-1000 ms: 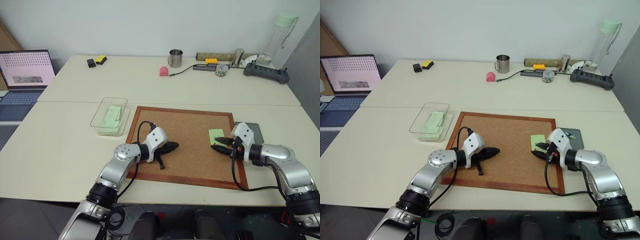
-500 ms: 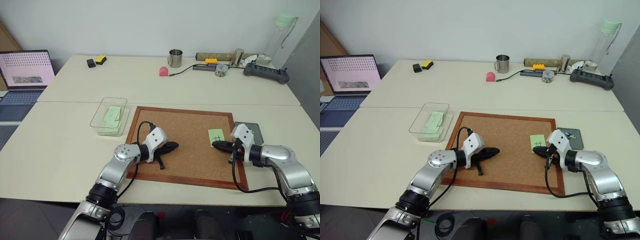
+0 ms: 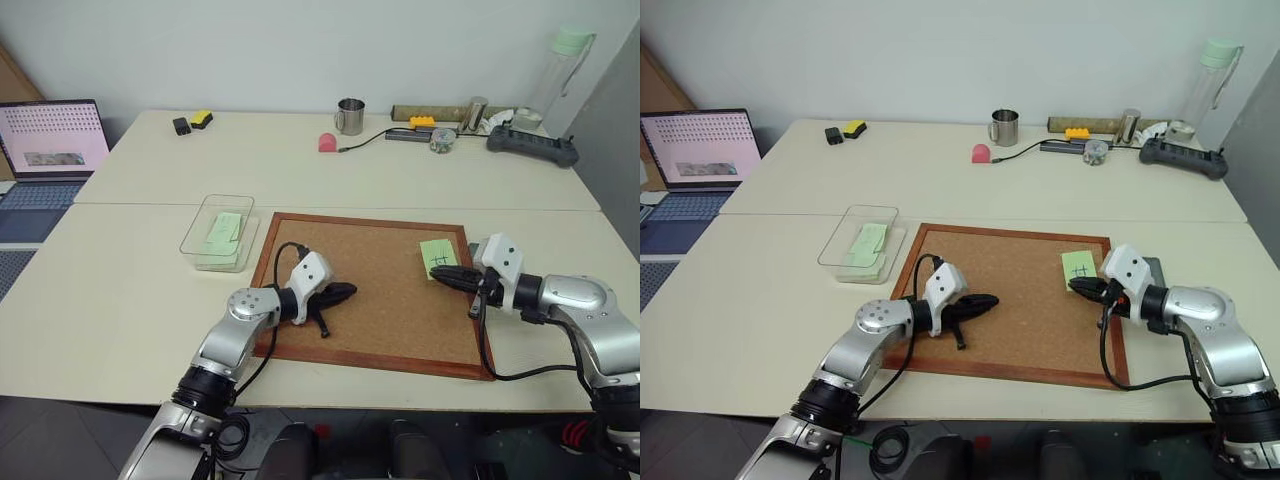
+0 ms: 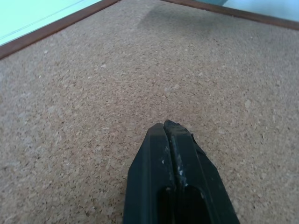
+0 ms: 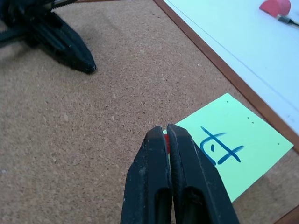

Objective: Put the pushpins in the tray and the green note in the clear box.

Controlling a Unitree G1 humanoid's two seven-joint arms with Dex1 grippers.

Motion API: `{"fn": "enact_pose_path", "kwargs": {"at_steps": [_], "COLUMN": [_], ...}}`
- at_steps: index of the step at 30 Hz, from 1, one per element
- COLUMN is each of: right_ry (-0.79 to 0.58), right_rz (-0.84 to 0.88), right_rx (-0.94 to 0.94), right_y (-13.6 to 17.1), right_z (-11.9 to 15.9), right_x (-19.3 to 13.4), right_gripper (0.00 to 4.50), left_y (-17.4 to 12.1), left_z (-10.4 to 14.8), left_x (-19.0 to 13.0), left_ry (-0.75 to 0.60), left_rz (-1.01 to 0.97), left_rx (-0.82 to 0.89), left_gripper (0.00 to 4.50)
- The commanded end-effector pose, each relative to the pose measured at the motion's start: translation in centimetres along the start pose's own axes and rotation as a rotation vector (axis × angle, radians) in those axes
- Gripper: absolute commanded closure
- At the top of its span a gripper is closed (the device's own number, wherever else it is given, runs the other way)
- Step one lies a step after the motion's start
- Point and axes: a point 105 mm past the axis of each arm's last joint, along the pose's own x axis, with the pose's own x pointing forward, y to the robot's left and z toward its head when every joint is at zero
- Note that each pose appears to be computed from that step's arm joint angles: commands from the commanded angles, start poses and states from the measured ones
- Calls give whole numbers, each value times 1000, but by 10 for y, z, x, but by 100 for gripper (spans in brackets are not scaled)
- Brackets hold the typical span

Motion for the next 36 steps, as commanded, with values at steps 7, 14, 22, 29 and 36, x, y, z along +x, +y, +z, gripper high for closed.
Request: {"fn": "enact_pose_path", "kwargs": {"at_steps": [7, 14, 22, 29, 36], "right_ry": [-64, -130, -162, -176, -193], "right_rz": [-14, 21, 77, 86, 102], "right_rx": [-398, -596, -690, -700, -694], "right_y": [-1, 6, 20, 23, 29], "right_z": [37, 64, 74, 77, 76], "right_x": [9, 18, 25, 29, 33], "right_gripper": [450, 450, 450, 450, 450], "left_y": [12, 0, -6, -2, -3], "left_z": [71, 81, 98, 99, 99], "left_x": [-20, -2, 20, 29, 31], "left_ry": [-318, -355, -417, -417, -420], "left_rz": [-38, -103, -157, -153, -161], "left_rx": [-413, -535, -628, -649, -651], "left_gripper": [247, 115, 60, 126, 271]}}
